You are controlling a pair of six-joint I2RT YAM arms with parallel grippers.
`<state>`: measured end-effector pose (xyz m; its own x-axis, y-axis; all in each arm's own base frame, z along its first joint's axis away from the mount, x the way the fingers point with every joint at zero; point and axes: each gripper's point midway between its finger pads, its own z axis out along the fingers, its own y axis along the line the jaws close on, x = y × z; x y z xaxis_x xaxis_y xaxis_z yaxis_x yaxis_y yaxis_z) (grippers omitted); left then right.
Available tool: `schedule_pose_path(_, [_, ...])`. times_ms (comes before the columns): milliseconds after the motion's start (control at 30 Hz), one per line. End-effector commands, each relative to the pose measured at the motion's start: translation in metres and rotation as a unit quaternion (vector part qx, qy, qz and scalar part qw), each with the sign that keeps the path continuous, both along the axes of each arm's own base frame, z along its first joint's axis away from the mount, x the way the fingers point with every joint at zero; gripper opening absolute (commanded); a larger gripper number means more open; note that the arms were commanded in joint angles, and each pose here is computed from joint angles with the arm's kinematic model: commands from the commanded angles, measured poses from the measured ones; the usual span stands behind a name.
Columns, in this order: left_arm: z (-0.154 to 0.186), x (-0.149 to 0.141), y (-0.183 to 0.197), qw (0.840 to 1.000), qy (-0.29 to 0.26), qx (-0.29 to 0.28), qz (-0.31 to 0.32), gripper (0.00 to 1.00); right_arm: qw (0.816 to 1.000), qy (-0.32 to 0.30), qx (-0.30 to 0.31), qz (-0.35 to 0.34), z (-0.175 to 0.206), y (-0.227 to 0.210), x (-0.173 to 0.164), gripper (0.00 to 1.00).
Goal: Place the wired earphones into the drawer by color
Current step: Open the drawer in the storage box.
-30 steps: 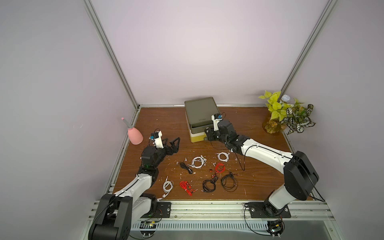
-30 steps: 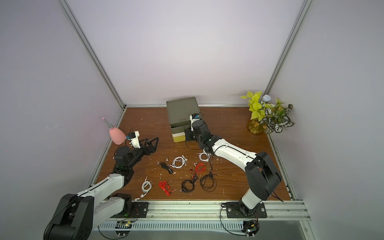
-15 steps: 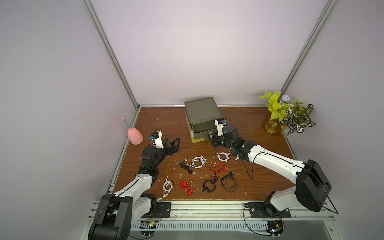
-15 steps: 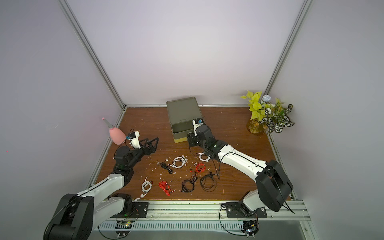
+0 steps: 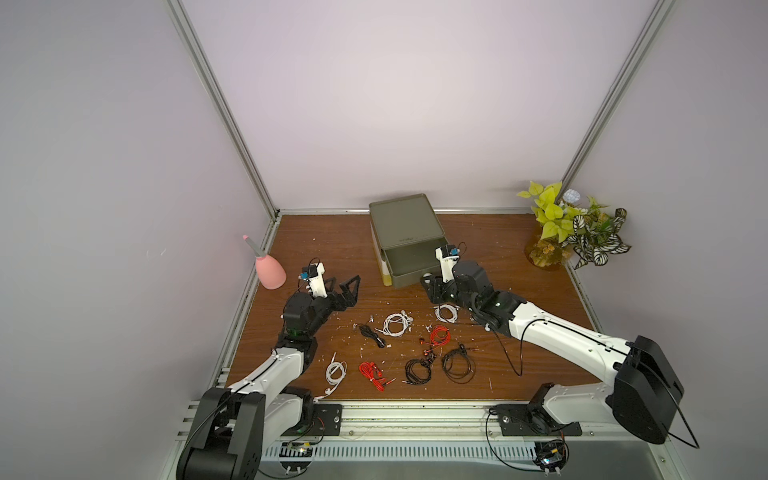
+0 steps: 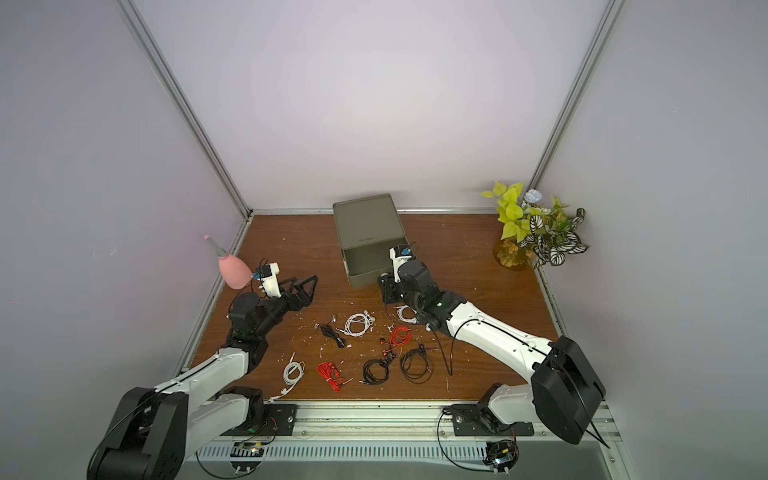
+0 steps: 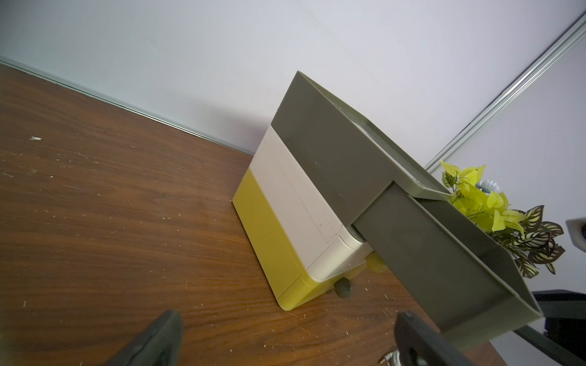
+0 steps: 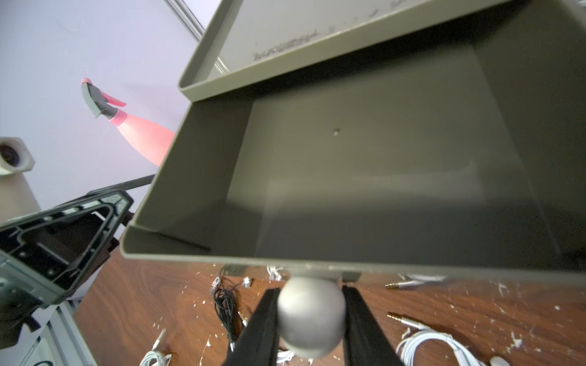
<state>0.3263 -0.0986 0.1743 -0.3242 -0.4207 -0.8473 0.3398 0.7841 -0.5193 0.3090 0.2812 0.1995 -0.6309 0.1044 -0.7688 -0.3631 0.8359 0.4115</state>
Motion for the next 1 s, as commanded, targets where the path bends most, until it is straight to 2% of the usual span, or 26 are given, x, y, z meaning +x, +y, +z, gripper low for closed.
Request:
schedule_pose_path(0, [0.008, -0.002, -0.004, 1.000, -0.019, 0.000, -0.008, 1.00, 1.000, -0.014, 0.019, -0.011, 0.017, -0.002, -0.003, 0.23])
schedule_pose_path(833, [0.008, -0.002, -0.003, 1.000, -0.019, 0.000, -0.006, 1.00, 1.000, 0.005, 0.008, 0.002, -0.001, -0.004, -0.032, 0.24])
schedule_pose_path(900, [0.008, -0.002, -0.003, 1.000, -0.019, 0.001, -0.006, 1.00, 1.000, 0.005, 0.007, 0.001, -0.002, -0.004, -0.032, 0.29])
schedule_pose_path(967, [0.007, -0.003, -0.003, 1.000, -0.019, 0.001, -0.005, 1.00, 1.000, 0.003, 0.008, 0.000, 0.000, -0.004, -0.032, 0.45])
